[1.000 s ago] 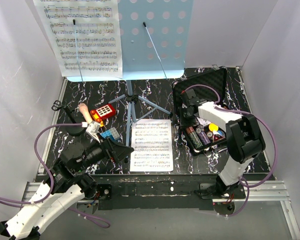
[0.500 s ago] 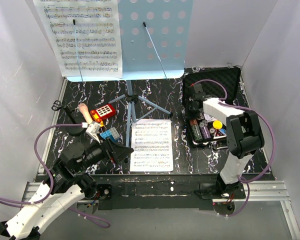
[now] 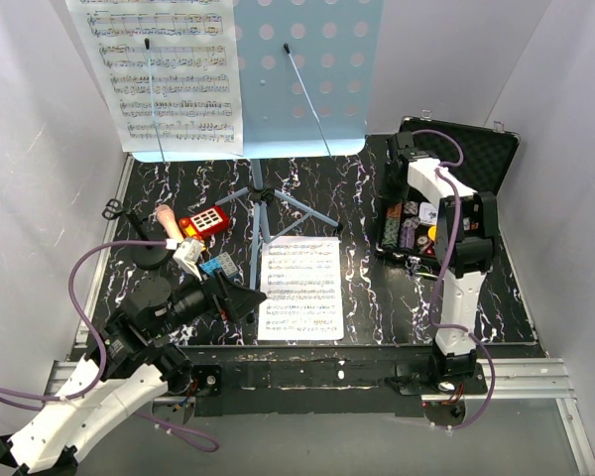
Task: Pack up the instrument practice props
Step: Move the distractor to the center of the board.
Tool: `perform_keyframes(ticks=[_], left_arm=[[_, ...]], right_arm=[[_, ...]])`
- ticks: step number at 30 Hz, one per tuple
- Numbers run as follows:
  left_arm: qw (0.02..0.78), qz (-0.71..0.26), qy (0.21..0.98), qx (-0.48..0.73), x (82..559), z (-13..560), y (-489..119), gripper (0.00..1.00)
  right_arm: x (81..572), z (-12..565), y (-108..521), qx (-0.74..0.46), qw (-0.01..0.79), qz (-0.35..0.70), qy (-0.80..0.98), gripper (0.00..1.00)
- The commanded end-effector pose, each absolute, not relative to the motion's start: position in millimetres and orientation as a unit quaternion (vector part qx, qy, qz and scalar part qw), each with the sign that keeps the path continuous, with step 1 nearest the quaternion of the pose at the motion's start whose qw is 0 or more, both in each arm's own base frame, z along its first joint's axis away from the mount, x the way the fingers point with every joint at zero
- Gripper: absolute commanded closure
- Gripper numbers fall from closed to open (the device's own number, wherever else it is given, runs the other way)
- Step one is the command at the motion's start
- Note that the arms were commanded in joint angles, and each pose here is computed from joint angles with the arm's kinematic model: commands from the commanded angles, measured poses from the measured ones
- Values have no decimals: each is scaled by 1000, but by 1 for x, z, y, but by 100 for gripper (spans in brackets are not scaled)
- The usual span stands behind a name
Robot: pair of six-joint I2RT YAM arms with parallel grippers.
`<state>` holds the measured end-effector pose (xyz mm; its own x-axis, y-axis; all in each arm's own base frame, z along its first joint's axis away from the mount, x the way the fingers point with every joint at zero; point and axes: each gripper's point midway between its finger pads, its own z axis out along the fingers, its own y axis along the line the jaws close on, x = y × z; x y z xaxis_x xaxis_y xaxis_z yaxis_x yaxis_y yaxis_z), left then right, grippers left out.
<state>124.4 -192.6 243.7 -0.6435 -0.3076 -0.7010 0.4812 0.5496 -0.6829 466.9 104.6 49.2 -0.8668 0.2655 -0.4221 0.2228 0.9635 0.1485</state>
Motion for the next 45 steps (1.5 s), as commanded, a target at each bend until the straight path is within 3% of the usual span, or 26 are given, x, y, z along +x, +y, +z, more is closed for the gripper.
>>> perform_keyframes(ticks=[1,17,24,28,31,35,40,45], left_arm=[[426,-464,774,59,126,252,-191,2],[412,-449,791,50,132,234,-193,2],[408,-456,789,51,134,236,-198,2],[405,-466,785,54,132,239,-202,2],[404,-471,782,59,131,241,-203,2],[410,-476,775,64,128,248,-202,2],[420,-476,771,57,126,251,-195,2],[419,-468,777,42,124,241,-188,2]], right_arm=[[517,70,86,170,280,45,944,99],[588,94,69,188,314,74,928,99],[574,98,77,174,318,114,925,99],[550,117,85,170,342,149,912,65],[533,142,89,163,361,166,903,52],[508,177,99,148,393,182,889,43],[450,214,116,135,416,206,876,40],[361,181,154,97,388,225,888,40]])
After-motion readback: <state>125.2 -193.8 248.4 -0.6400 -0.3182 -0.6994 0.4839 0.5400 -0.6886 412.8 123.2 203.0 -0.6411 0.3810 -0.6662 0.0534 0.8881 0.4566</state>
